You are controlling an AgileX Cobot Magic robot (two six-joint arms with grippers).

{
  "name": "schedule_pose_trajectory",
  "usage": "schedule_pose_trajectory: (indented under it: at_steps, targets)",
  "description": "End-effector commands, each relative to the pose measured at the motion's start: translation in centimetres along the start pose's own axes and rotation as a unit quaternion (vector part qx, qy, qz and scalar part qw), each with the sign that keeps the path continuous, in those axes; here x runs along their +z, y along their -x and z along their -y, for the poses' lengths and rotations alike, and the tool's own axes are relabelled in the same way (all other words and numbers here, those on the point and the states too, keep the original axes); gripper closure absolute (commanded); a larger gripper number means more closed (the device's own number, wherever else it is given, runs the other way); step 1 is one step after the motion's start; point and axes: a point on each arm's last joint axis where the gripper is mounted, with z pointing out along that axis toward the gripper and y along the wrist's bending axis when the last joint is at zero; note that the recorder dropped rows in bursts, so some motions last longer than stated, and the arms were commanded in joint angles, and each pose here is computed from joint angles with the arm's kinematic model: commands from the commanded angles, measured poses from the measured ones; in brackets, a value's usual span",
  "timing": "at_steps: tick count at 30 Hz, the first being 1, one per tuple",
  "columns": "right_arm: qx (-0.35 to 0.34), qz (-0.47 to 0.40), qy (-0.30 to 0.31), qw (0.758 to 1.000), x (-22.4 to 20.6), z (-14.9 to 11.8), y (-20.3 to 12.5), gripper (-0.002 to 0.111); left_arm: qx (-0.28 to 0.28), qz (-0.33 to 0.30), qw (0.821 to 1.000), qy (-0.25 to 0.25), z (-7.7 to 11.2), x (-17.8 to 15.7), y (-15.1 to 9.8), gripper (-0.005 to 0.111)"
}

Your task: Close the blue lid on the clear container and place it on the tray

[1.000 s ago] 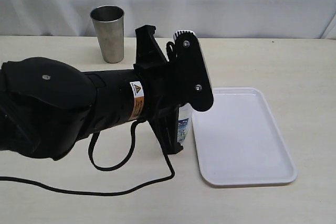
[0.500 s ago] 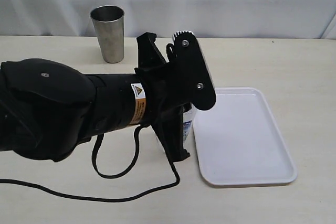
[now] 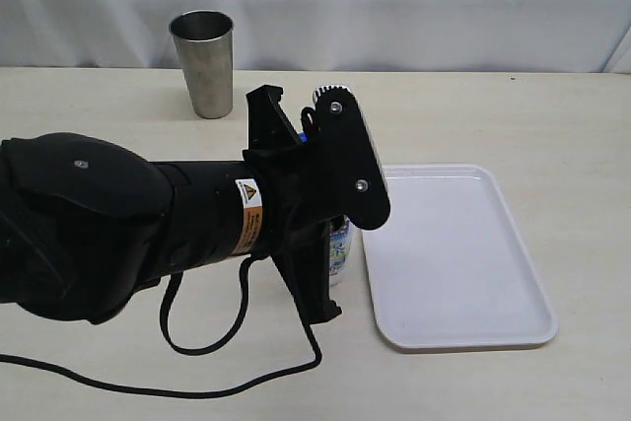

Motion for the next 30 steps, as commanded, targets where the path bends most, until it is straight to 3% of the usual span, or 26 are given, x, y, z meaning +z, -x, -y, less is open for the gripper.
schedule_pose_trajectory:
  at_steps: [1,12,21,24,30]
  targets:
    - [0.0,0.008,-0.001,1.0,0.0,0.0,0.1,0.104,-0.005,-0.004,1.0,0.0,0.2,-0.1,-0.2,0.107]
    - [0.0,0.008,-0.001,1.0,0.0,0.0,0.1,0.104,-0.017,-0.002,1.0,-0.008,0.3,-0.1,-0.2,0.106]
    - [0.0,0.008,-0.001,1.0,0.0,0.0,0.1,0.104,-0.022,0.011,0.999,-0.025,0.6,-0.1,0.1,0.06]
    - [0.0,0.008,-0.001,1.0,0.0,0.0,0.1,0.104,-0.026,0.016,0.999,-0.032,0.7,-0.2,0.2,0.054]
    - [0.0,0.008,-0.001,1.0,0.0,0.0,0.1,0.104,-0.069,0.041,0.997,-0.019,-0.3,-2.1,1.0,0.054]
